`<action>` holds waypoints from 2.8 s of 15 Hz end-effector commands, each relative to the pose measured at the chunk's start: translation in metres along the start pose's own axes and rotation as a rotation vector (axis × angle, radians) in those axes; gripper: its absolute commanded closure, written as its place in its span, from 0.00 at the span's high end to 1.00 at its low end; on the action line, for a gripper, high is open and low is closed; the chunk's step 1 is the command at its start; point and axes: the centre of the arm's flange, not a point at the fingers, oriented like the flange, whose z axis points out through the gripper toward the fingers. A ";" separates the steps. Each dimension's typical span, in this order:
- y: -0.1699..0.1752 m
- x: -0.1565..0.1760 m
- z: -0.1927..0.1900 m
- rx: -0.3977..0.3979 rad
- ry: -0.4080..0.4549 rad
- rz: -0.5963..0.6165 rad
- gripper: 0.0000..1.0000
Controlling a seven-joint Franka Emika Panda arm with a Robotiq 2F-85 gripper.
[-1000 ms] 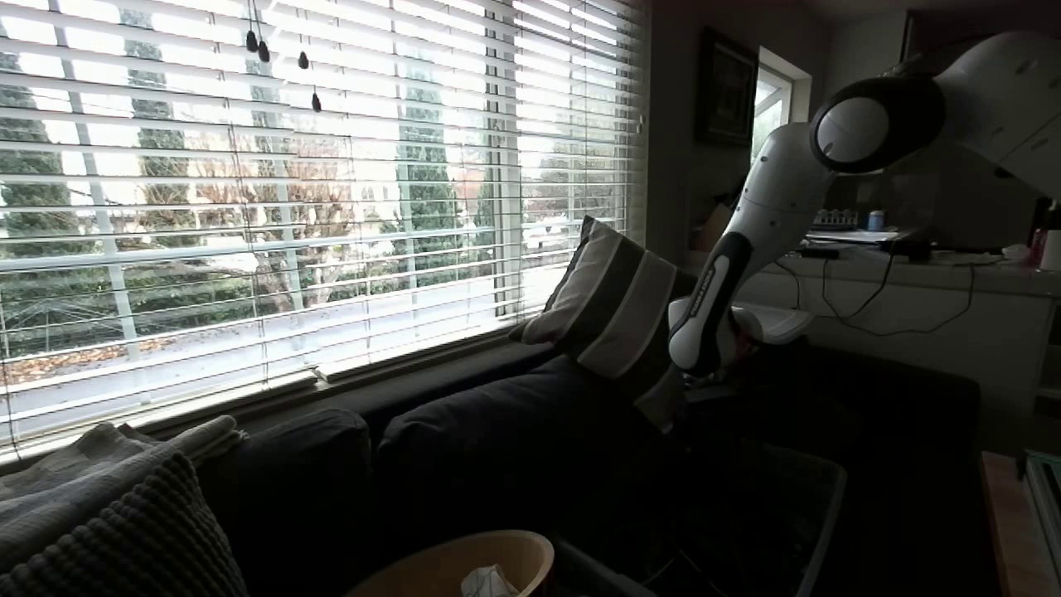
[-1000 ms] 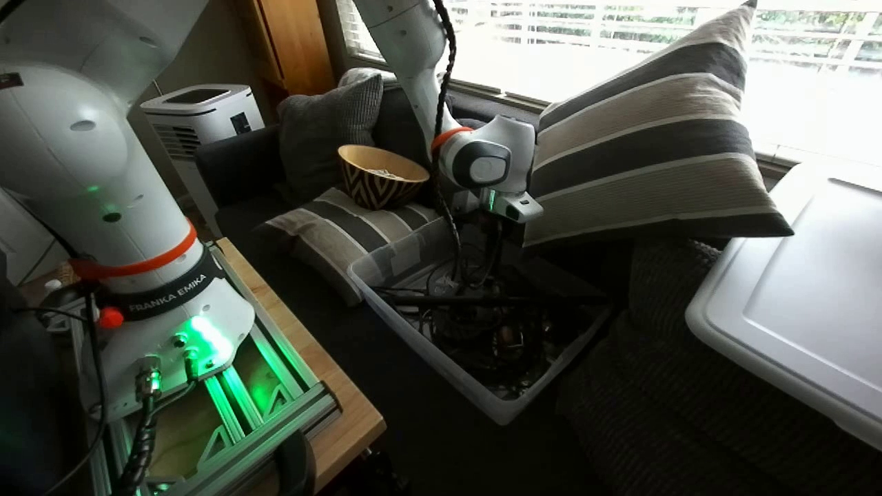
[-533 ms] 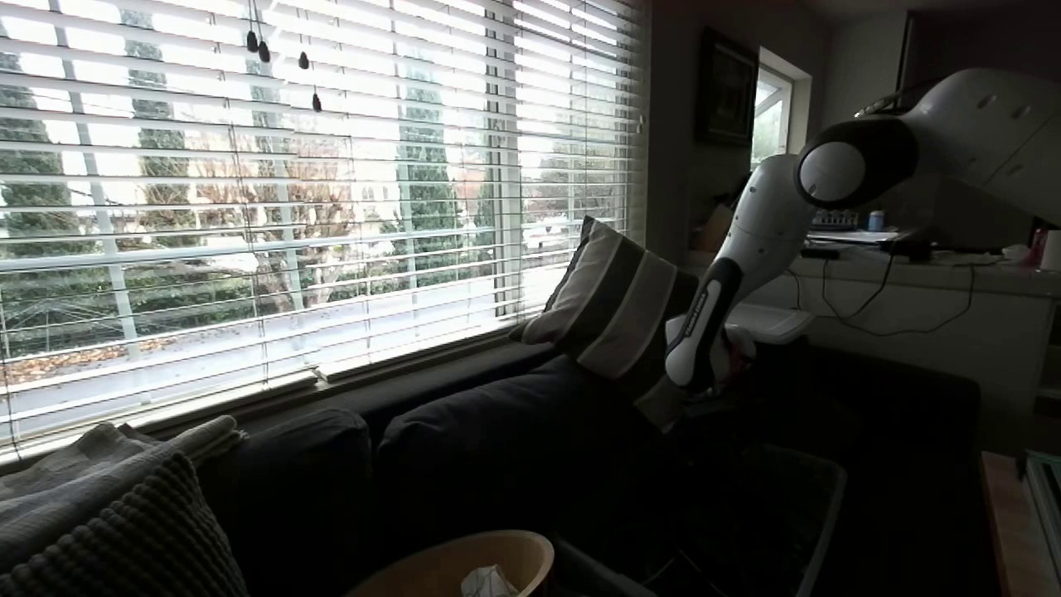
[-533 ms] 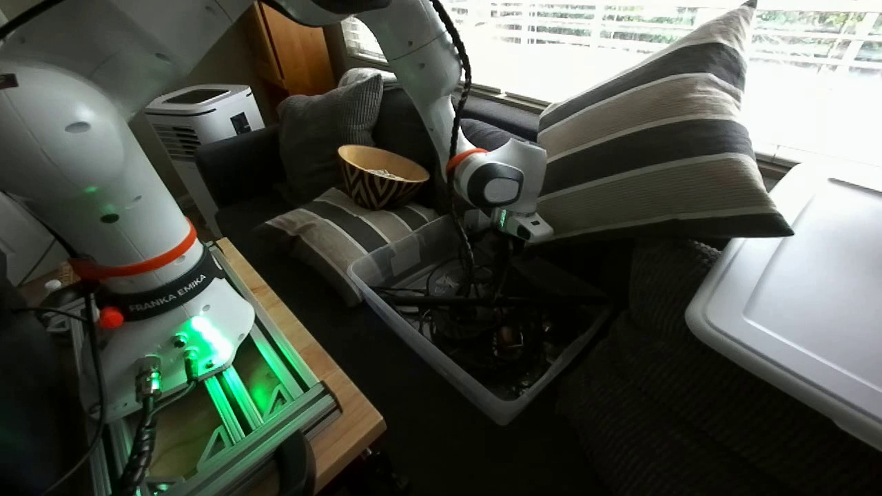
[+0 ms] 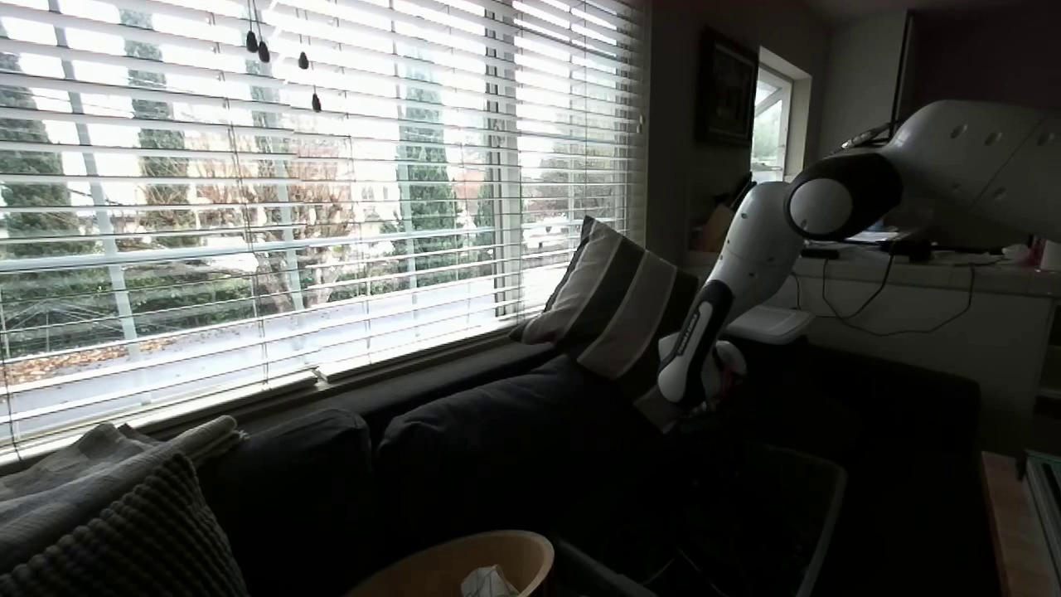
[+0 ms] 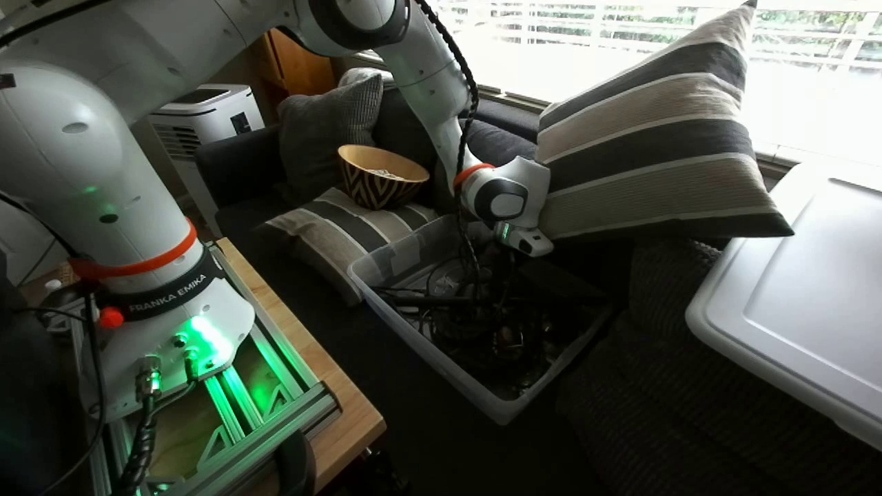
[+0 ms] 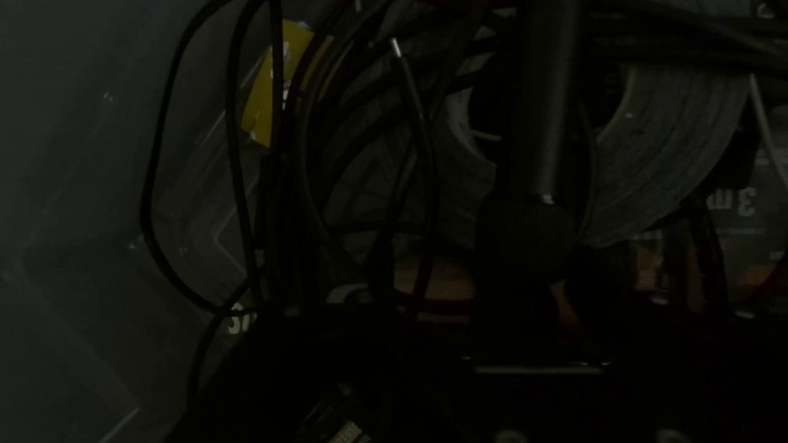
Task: Place the black rod properly in the storage box
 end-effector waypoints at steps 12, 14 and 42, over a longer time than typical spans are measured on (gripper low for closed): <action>-0.020 0.021 0.024 0.007 -0.047 -0.004 0.41; -0.020 0.020 0.024 0.009 -0.051 -0.003 0.34; 0.021 0.028 0.020 0.113 -0.345 0.320 0.12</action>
